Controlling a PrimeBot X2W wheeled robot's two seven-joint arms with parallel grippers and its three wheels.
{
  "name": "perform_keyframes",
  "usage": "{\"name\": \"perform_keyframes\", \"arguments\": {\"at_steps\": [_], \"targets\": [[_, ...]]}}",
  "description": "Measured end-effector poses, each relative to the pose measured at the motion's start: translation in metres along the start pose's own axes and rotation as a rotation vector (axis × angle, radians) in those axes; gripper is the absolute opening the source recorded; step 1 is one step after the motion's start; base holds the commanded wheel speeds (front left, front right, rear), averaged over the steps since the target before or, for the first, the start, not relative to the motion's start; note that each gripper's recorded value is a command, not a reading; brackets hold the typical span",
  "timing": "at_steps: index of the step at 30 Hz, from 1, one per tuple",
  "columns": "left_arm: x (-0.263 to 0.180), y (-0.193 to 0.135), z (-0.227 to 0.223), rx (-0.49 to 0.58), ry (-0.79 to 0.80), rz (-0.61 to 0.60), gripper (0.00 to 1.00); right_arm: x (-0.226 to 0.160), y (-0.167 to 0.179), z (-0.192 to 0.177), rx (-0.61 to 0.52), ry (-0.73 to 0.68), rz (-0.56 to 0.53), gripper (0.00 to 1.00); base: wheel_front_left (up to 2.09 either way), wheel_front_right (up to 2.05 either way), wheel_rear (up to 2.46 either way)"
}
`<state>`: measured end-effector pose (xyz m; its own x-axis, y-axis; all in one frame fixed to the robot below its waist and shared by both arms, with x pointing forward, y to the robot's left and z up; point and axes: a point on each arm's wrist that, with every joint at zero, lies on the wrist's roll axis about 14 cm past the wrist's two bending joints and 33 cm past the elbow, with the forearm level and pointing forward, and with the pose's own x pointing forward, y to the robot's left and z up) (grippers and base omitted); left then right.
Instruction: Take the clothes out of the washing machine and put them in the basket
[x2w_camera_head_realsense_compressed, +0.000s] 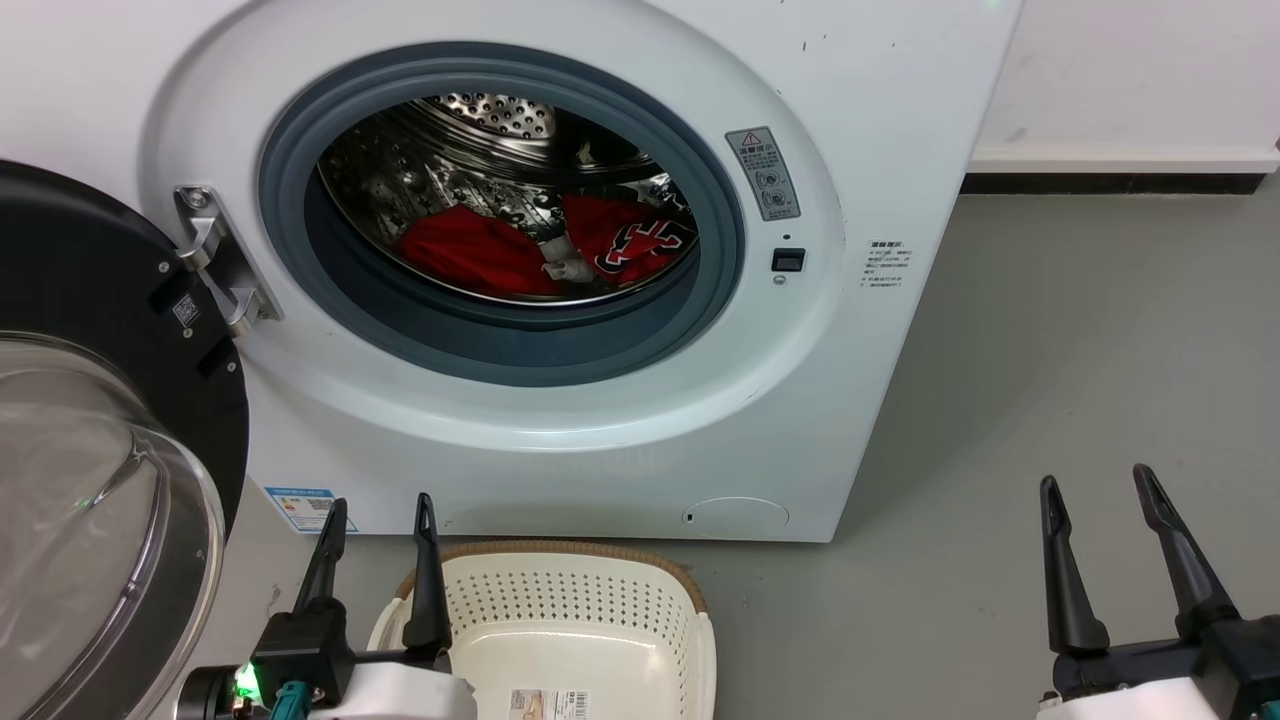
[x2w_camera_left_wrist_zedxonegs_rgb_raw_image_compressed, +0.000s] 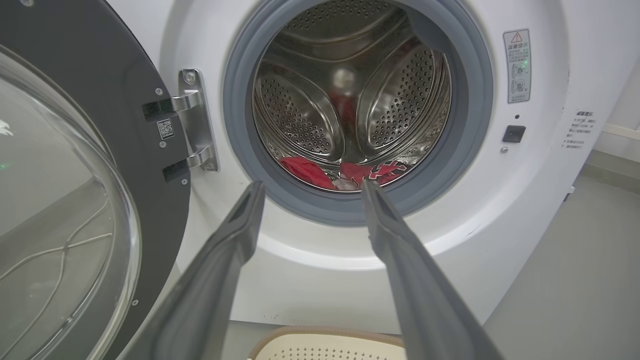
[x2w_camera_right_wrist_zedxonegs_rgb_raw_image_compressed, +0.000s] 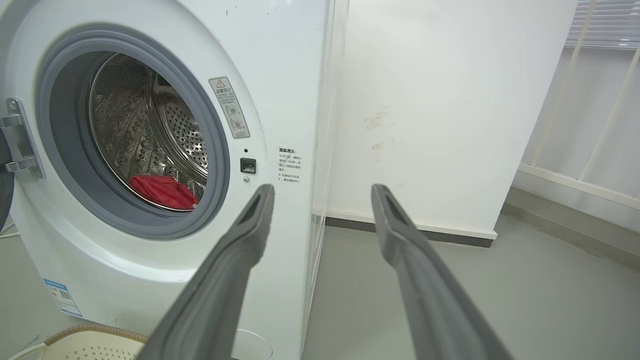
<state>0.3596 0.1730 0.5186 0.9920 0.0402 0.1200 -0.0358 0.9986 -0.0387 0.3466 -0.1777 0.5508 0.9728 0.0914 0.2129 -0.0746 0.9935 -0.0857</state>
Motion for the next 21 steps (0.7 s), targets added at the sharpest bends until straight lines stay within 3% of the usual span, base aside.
{"name": "perform_keyframes", "arguments": {"at_steps": [9, 21], "targets": [[0.006, -0.002, -0.019, 0.003, 0.056, -0.001, 1.00, -0.002, -0.001, -0.003, 0.006, 0.011, -0.005, 1.00, 0.00, 0.00, 0.00], [0.103, -0.027, -0.027, 0.078, 0.066, -0.139, 1.00, 0.012, -0.006, -0.018, 0.012, 0.045, -0.020, 1.00, 0.00, 0.00, 0.00]]}}
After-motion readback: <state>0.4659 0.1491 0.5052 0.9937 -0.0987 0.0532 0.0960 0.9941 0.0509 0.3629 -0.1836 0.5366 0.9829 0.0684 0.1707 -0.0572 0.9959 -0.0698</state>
